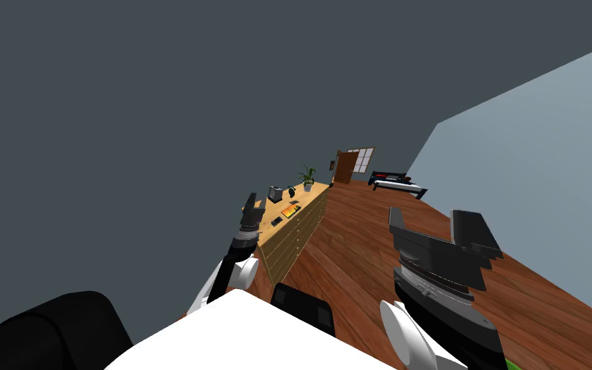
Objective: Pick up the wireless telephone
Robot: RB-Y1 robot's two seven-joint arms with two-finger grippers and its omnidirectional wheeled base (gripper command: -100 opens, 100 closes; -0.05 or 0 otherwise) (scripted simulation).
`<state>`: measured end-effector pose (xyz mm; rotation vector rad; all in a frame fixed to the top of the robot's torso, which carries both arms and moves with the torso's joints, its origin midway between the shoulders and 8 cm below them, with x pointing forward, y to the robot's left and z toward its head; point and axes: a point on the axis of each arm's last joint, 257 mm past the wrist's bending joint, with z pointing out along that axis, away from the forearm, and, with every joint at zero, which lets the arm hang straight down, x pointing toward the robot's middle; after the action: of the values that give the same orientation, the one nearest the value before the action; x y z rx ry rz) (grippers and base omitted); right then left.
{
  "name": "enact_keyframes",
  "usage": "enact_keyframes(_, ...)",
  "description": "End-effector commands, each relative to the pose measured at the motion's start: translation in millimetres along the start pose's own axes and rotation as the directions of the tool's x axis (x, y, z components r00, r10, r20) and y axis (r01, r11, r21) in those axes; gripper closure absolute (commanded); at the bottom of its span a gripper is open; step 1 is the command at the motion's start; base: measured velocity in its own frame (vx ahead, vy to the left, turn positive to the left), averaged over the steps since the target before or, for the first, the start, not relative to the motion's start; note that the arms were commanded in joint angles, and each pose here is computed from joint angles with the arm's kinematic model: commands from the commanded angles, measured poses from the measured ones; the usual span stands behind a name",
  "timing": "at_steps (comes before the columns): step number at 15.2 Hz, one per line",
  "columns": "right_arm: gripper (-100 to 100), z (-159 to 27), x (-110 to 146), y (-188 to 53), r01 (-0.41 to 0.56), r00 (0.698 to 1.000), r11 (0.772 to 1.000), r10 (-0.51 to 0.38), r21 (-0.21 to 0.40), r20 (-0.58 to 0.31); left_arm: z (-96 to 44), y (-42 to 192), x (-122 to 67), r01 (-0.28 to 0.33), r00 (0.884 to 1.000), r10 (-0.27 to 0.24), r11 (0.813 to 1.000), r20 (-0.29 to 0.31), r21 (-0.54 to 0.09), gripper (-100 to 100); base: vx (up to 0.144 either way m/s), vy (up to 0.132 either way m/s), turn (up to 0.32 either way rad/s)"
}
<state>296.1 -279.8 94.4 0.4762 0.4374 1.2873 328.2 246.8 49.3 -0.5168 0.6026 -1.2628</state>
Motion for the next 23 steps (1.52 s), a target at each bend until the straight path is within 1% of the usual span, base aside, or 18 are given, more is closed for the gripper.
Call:
enact_keyframes(1,0,0.0,0.0,0.0,0.0,1.0,1.0,0.0,0.0,0.0,-0.4,5.6,4.0,0.004,0.999,-0.004,1.0,-0.034,-0.016,-100,-0.015,-0.03,-0.006)
enact_keyframes(3,0,0.0,0.0,0.0,0.0,1.0,1.0,0.0,0.0,0.0,-0.7,11.3,6.4,0.009,0.998,-0.011,0.999,-0.058,-0.033,-100,-0.025,-0.08,0.003)
enact_keyframes(5,0,0.0,0.0,0.0,0.0,1.0,1.0,0.0,0.0,0.0,-1.2,27.5,10.0,0.03,0.994,-0.038,0.996,-0.098,-0.085,-100,-0.013,-0.087,0.014)
enact_keyframes(6,0,0.0,0.0,0.0,0.0,1.0,1.0,0.0,0.0,0.0,-1.3,28.2,10.3,0.029,0.994,-0.037,0.996,-0.1,-0.087,-100,0.003,-0.077,0.016)
enact_keyframes(7,0,0.0,0.0,0.0,0.0,1.0,1.0,0.0,0.0,0.0,-1.6,38.6,11.5,0.042,0.992,-0.056,0.992,-0.117,-0.122,-100,0.003,-0.071,0.014)
enact_keyframes(8,0,0.0,0.0,0.0,0.0,1.0,1.0,0.0,0.0,0.0,-1.7,39.0,11.5,0.042,0.992,-0.056,0.992,-0.117,-0.123,-100,0.003,-0.059,0.01)
enact_keyframes(9,0,0.0,0.0,0.0,0.0,1.0,1.0,0.0,0.0,0.0,-2.2,50.9,12.2,0.056,0.988,-0.078,0.985,-0.131,-0.163,-100,0.013,-0.057,0.012)
enact_keyframes(10,0,0.0,0.0,0.0,0.0,1.0,1.0,0.0,0.0,0.0,-2.2,51.3,12.2,0.056,0.988,-0.078,0.985,-0.131,-0.165,-100,0.016,-0.05,0.015)
enact_keyframes(11,0,0.0,0.0,0.0,0.0,1.0,1.0,0.0,0.0,0.0,-2.5,62.0,12.3,0.074,0.985,-0.103,0.977,-0.141,-0.2,-100,0.018,-0.046,0.022)
enact_keyframes(12,0,0.0,0.0,0.0,0.0,1.0,1.0,0.0,0.0,0.0,-3.1,65.0,12.4,0.072,0.985,-0.103,0.975,-0.141,-0.211,-100,0.02,-0.04,0.018)
enact_keyframes(13,0,0.0,0.0,0.0,0.0,1.0,1.0,0.0,0.0,0.0,-2.8,73.7,11.8,0.093,0.98,-0.13,0.967,-0.148,-0.239,-100,0.023,-0.048,0.022)
enact_keyframes(15,0,0.0,0.0,0.0,0.0,1.0,1.0,0.0,0.0,0.0,-4.3,79.7,12.1,0.088,0.981,-0.13,0.961,-0.147,-0.262,-100,0.019,-0.039,0.012)
enact_keyframes(16,0,0.0,0.0,0.0,0.0,1.0,1.0,0.0,0.0,0.0,-4.7,91.1,11.1,0.109,0.976,-0.159,0.948,-0.148,-0.3,-100,0.021,-0.032,0.018)
enact_keyframes(18,0,0.0,0.0,0.0,0.0,1.0,1.0,0.0,0.0,0.0,-6.1,95.4,11.3,0.106,0.976,-0.159,0.943,-0.147,-0.316,-100,0.018,-0.033,0.014)
enact_keyframes(19,0,0.0,0.0,0.0,0.0,1.0,1.0,0.0,0.0,0.0,-6.6,107.2,9.7,0.128,0.971,-0.189,0.926,-0.144,-0.355,-100,0.018,-0.037,0.016)
enact_keyframes(21,0,0.0,0.0,0.0,0.0,1.0,1.0,0.0,0.0,0.0,-8.3,111.9,9.8,0.124,0.972,-0.189,0.919,-0.142,-0.373,-100,0.02,-0.034,0.018)
enact_keyframes(22,0,0.0,0.0,0.0,0.0,1.0,1.0,0.0,0.0,0.0,-8.3,122.1,7.6,0.149,0.966,-0.22,0.902,-0.135,-0.406,-100,0.026,-0.033,0.019)
enact_keyframes(23,0,0.0,0.0,0.0,0.0,1.0,1.0,0.0,0.0,0.0,-10.1,126.3,7.7,0.145,0.967,-0.219,0.895,-0.133,-0.422,-100,0.032,-0.035,0.02)
